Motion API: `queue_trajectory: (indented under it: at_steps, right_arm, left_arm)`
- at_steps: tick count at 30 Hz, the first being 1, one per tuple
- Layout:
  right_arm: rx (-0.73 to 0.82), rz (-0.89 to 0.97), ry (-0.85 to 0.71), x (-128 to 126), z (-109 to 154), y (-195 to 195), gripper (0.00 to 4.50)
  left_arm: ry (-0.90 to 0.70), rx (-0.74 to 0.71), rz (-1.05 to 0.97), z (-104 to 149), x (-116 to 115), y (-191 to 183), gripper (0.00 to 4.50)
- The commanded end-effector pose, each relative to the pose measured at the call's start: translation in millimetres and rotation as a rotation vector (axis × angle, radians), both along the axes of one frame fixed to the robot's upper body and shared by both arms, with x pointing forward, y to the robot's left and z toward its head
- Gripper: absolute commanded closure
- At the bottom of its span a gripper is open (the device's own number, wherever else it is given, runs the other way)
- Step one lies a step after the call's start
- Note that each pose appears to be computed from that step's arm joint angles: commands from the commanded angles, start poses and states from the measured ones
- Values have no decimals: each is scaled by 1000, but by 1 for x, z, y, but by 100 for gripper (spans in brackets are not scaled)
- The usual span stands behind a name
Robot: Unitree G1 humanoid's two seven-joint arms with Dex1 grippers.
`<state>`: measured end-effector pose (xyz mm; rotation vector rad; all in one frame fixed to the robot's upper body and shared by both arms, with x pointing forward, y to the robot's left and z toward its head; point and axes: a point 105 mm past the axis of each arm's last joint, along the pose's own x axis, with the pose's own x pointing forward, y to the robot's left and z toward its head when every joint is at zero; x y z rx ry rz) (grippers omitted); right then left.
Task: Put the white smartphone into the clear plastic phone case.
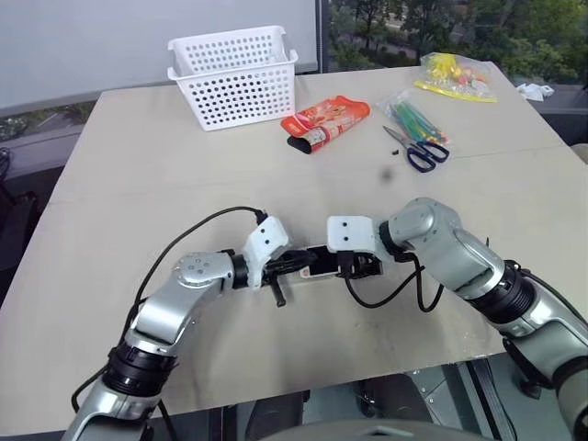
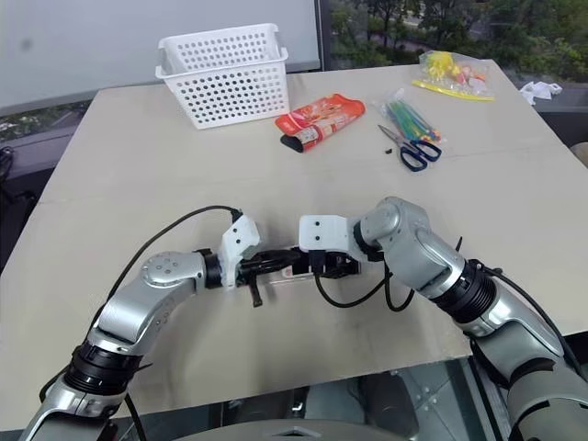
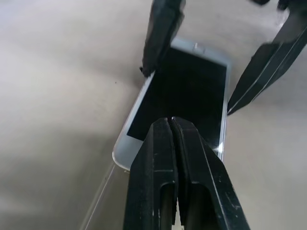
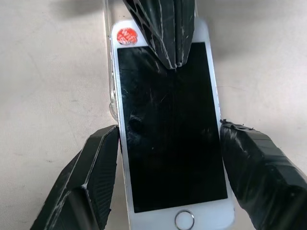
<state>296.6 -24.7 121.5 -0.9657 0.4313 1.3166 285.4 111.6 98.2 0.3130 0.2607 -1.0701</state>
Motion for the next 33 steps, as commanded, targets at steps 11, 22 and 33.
queue_trajectory:
  at_steps: [11, 22, 33]
  right_arm:
    - [124, 23, -47, -6, 35, 18, 170]
    - [292, -95, -134, 7, 88, -13, 2]
    - [240, -165, -6, 8, 53, -43, 2]
  left_arm:
    - [94, 71, 2, -30, -8, 10, 442]
    - [110, 57, -1, -36, -6, 10, 450]
    - [115, 37, -1, -39, -11, 4, 450]
